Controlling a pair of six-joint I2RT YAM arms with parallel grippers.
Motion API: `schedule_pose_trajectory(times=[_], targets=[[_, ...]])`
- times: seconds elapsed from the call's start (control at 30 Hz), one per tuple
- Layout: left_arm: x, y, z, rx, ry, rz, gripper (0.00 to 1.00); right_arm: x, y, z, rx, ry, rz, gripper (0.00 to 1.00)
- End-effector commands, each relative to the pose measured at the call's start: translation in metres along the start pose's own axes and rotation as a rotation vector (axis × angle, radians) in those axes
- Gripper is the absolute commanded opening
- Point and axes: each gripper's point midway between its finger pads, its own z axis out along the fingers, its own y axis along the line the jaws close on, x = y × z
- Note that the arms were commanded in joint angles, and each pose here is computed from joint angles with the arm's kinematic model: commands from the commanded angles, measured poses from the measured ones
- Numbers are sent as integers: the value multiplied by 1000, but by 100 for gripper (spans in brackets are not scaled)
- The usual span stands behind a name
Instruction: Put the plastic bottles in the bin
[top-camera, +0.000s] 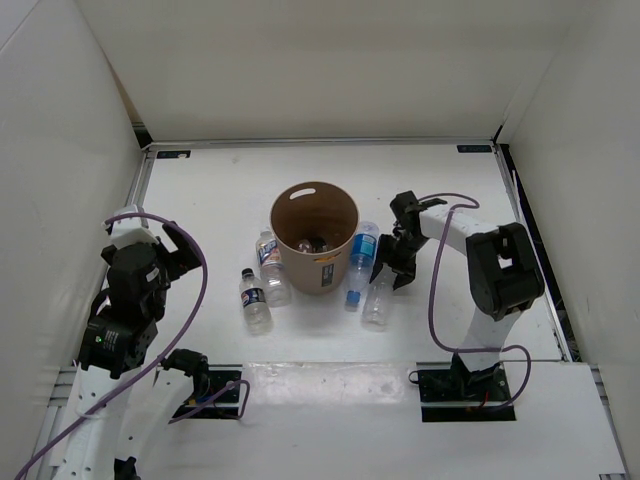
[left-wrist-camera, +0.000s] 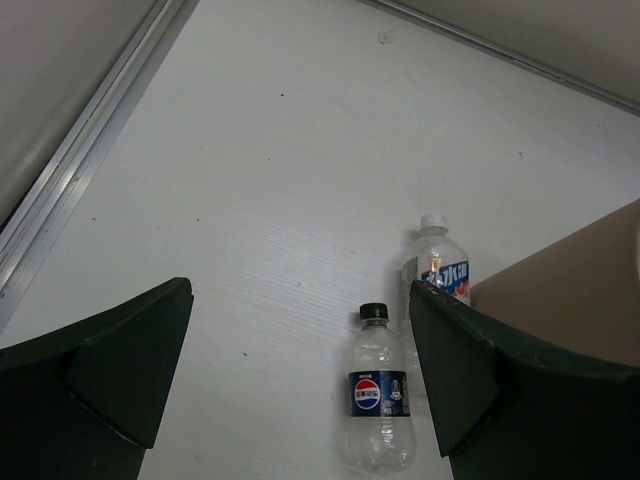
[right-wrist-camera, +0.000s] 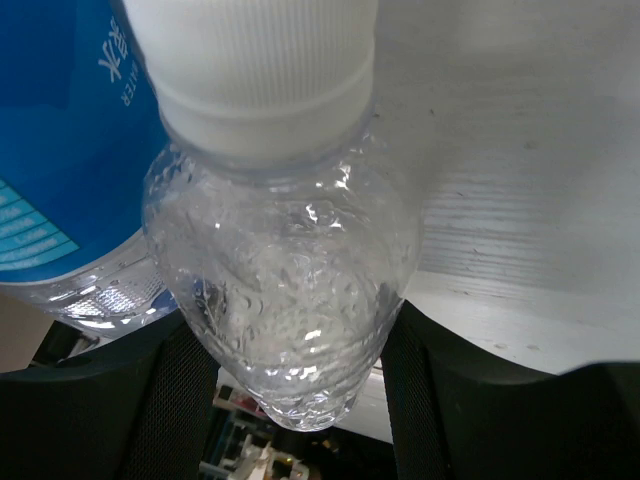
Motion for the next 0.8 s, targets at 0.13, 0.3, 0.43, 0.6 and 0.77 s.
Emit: schedule_pose_trajectory(times=[0.13, 0.3, 0.43, 0.6, 0.77], targets=[[2, 0, 4, -11, 10, 16, 100, -3, -28, 34, 82, -33, -21, 0], [2, 0, 4, -10, 13, 19, 100, 3, -19, -7, 154, -126, -53, 0], [2, 1, 3, -12, 9, 16, 100, -6, -2, -45, 155, -207, -79, 0], [2, 0, 3, -11, 9, 17, 100, -15, -10, -87, 147, -314, -67, 0], [1, 0, 3, -9, 6, 16, 100, -29, -31, -138, 141, -467, -20, 0]])
